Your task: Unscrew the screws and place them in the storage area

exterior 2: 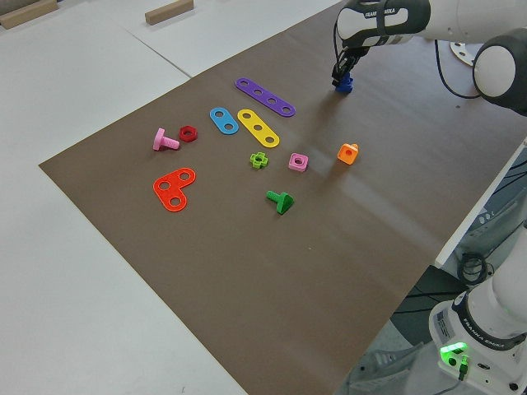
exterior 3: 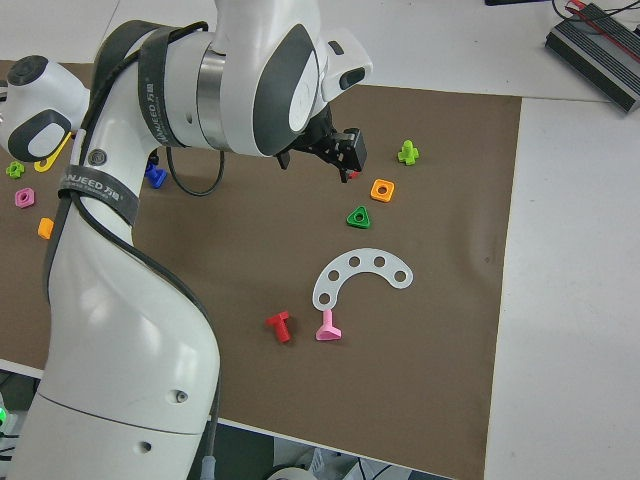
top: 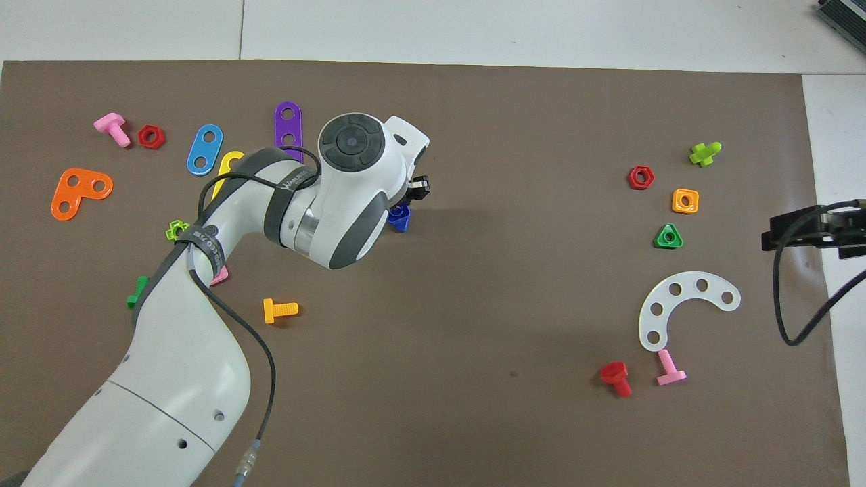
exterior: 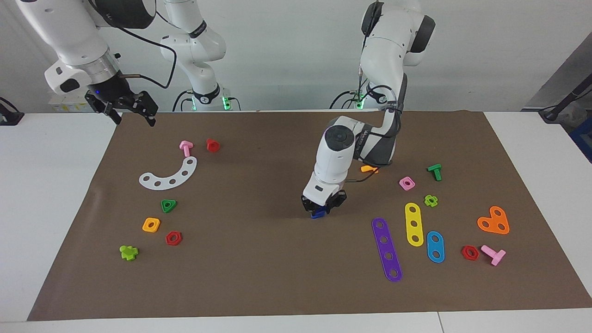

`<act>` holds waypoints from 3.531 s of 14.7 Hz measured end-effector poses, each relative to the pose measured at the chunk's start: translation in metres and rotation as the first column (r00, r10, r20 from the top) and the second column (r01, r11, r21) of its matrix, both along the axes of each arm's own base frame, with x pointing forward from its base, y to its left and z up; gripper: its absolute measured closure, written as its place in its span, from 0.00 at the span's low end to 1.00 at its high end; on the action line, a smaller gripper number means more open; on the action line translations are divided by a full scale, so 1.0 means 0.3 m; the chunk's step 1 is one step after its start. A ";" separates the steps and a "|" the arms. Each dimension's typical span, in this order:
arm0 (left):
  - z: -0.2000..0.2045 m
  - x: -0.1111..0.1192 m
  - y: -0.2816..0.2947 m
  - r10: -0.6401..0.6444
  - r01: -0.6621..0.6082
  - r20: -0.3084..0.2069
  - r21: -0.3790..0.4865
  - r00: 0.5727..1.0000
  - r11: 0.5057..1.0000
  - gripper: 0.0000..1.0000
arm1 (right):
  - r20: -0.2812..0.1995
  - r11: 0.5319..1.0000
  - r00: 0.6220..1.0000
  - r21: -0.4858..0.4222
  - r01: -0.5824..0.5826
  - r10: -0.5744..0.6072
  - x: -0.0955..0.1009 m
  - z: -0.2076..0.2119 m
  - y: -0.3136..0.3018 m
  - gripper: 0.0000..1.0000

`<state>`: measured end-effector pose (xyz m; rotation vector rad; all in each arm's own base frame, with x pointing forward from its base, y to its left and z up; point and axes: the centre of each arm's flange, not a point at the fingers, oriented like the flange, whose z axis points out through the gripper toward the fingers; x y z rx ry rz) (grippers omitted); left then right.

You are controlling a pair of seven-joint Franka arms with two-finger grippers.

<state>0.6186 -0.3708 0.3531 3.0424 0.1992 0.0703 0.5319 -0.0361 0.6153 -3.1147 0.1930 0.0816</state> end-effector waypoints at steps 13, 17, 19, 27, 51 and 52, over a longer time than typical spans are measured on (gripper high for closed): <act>-0.159 0.024 0.576 -0.160 0.182 -0.255 0.066 0.954 0.981 0.53 | 0.107 0.999 0.994 0.004 -0.035 0.034 0.080 -0.114 0.641 0.00; -0.170 -0.011 0.617 -0.193 0.220 -0.275 0.069 0.942 0.973 0.37 | 0.122 1.000 0.992 -0.006 -0.019 0.019 0.171 -0.339 1.031 0.00; -0.162 -0.012 0.615 -0.203 0.232 -0.270 0.080 0.941 0.969 0.15 | 0.163 1.000 0.987 0.006 -0.009 0.008 0.235 -0.466 1.210 0.00; 0.203 0.003 0.929 -0.206 0.228 -0.219 0.081 0.954 0.970 0.00 | 0.234 0.999 0.971 0.026 -0.048 0.040 0.308 -0.864 1.567 0.00; 0.940 -0.264 1.184 -0.220 0.231 -0.103 0.112 0.970 0.966 0.00 | 0.266 0.998 0.962 0.003 -0.065 0.062 0.404 -0.722 1.290 0.81; 0.962 -0.260 1.184 -0.220 0.229 -0.088 0.114 0.972 0.967 0.00 | 0.265 0.998 0.962 -0.006 -0.070 0.069 0.434 -0.645 1.146 0.81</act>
